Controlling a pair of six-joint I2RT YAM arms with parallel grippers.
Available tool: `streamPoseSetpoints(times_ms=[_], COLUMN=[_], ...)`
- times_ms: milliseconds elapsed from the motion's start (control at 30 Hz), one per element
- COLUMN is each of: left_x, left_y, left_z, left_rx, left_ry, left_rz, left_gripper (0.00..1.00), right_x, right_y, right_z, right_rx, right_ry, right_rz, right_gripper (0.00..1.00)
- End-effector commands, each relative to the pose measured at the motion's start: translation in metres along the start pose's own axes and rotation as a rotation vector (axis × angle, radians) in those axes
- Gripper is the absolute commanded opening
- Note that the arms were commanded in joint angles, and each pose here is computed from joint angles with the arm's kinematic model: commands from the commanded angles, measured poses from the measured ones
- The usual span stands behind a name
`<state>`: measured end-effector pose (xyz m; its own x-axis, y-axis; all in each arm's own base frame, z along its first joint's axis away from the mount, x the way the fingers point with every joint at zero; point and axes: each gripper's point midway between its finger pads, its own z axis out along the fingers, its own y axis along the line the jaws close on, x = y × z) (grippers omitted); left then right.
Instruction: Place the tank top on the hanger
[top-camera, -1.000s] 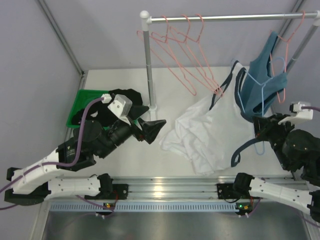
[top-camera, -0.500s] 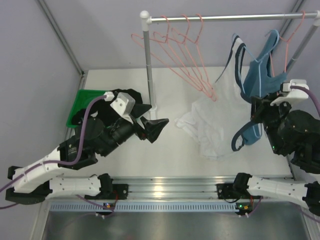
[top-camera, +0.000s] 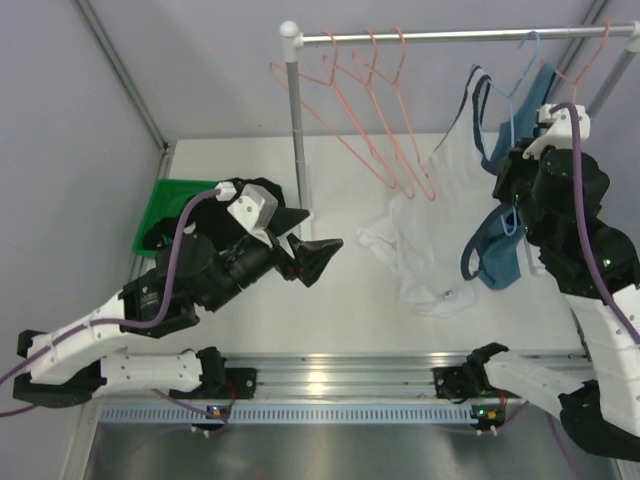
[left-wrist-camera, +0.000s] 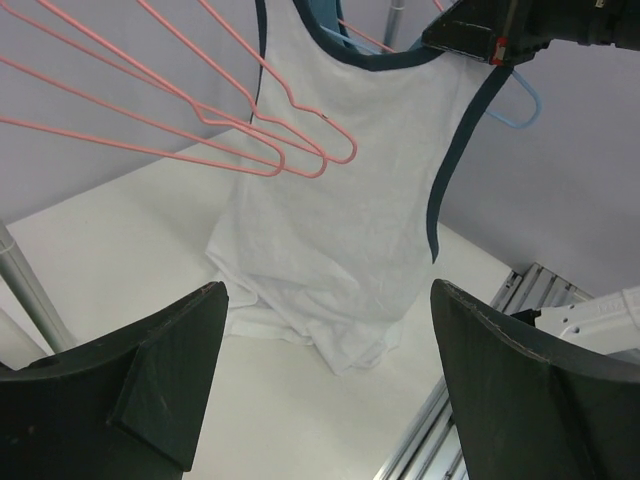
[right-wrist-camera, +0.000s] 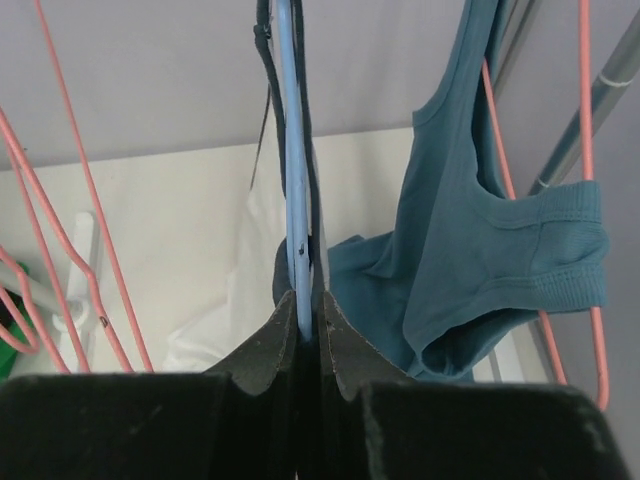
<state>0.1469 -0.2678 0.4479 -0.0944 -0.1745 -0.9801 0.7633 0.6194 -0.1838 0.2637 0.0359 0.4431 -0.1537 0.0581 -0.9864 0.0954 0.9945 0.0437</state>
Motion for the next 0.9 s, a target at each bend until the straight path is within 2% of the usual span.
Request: streamPoseSetpoints(times_ms=[0,33,333,600,867], left_x=[-0.032,-0.032,-0.038,-0.037,-0.031], left_y=[-0.001,0.000,0.002,0.003,0.002], left_z=[-0.010,-0.010,-0.013,-0.012,-0.005], left_rx=[0.013,0.011,0.007,0.003,0.002], left_ry=[-0.084,-0.083,-0.089,-0.081,-0.060], left_rz=[-0.016,-0.012,0.008,0.030,0.065], left_gripper=[0.88,0.88,0.88,0.88,0.89], right_x=[-0.027,-0.035,-0.054,-0.063,-0.068], right_y=[0.006,0.010,-0.009,-0.040,-0.045], right_z=[0.000,-0.003,0.024,0.047,0.066], right_rx=[-0.117,-0.158,-0.170,-0.121,-0.137], right_ry=[-0.055,-0.066,-0.059,-0.071,-0.074], right_rz=[0.070,0.079,0.119,0.179,0.199], right_gripper=[0.00,0.00,0.00,0.00,0.00])
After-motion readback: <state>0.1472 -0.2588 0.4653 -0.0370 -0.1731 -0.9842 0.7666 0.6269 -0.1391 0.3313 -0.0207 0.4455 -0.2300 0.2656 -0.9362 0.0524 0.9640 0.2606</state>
